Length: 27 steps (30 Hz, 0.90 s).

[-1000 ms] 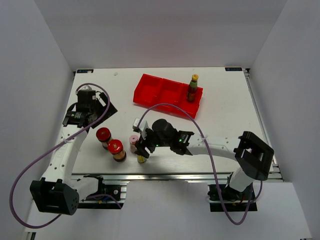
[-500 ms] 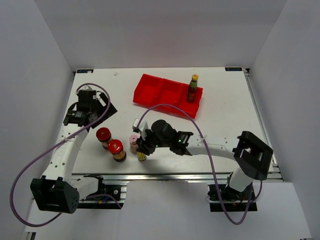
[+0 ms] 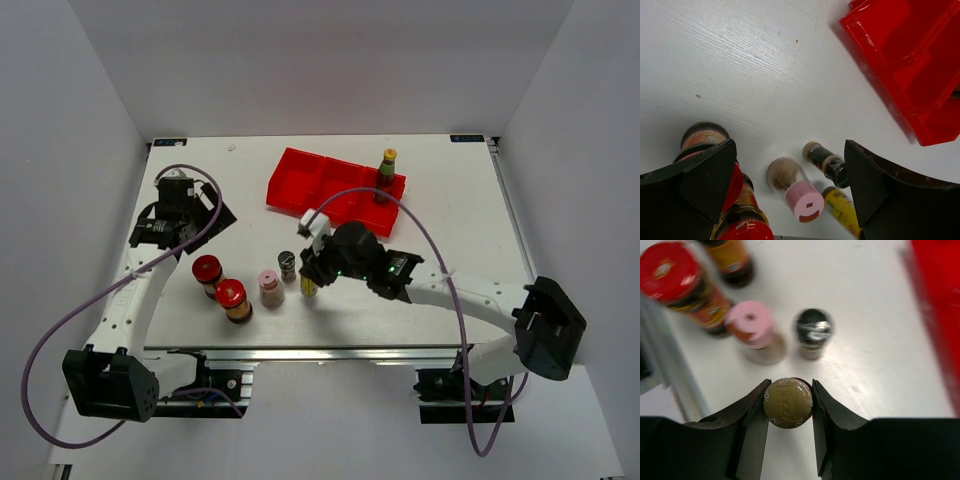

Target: Organize the condiment bottles

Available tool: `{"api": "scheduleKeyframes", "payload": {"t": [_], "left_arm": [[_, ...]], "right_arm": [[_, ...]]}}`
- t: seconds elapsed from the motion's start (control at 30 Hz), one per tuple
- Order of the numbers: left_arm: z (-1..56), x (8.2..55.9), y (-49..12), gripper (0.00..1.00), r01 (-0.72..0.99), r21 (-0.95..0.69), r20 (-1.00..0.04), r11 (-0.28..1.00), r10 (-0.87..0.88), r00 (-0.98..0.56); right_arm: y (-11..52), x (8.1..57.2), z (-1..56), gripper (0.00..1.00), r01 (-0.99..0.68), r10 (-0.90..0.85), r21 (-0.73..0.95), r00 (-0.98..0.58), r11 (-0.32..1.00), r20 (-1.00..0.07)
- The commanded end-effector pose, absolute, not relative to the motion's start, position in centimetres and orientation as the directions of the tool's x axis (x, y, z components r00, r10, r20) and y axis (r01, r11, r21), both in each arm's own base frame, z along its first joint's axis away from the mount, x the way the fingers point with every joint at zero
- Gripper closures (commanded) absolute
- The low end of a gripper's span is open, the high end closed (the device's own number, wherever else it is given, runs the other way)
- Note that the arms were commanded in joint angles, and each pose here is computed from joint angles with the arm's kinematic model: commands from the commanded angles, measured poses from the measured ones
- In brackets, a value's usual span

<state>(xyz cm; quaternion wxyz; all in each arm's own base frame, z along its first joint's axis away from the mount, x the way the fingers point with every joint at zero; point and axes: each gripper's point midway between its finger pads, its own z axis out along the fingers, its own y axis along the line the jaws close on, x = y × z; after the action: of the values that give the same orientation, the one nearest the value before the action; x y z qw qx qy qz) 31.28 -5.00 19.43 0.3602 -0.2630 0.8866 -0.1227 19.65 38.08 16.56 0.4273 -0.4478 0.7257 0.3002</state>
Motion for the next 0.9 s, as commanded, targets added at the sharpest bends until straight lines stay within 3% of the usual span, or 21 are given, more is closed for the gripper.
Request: {"api": "scheduleKeyframes", "payload": {"t": [0.0, 0.2, 0.47, 0.87], "left_arm": [[20.7, 32.4, -5.7, 0.02, -0.338, -0.455, -0.586, 0.824, -0.563, -0.584], [20.2, 33.1, -6.0, 0.02, -0.339, -0.451, -0.576, 0.826, -0.559, -0.596], [19.3, 33.1, -5.3, 0.02, -0.381, -0.409, -0.569, 0.829, -0.558, -0.604], [19.1, 33.4, -5.4, 0.02, -0.374, -0.397, -0.559, 0.838, -0.544, -0.626]], "right_arm": [[35.0, 26.3, 23.9, 0.8, -0.797, -0.226, 0.004, -0.177, 0.604, -0.958], [28.6, 35.1, 27.2, 0.79, -0.601, -0.141, -0.01, -0.171, 0.799, -0.975], [23.4, 43.0, 27.4, 0.79, -0.426, -0.13, -0.042, -0.181, 0.904, -0.975], [20.6, 48.0, 24.2, 0.78, -0.349, -0.138, -0.047, -0.24, 0.936, -0.961]]}}
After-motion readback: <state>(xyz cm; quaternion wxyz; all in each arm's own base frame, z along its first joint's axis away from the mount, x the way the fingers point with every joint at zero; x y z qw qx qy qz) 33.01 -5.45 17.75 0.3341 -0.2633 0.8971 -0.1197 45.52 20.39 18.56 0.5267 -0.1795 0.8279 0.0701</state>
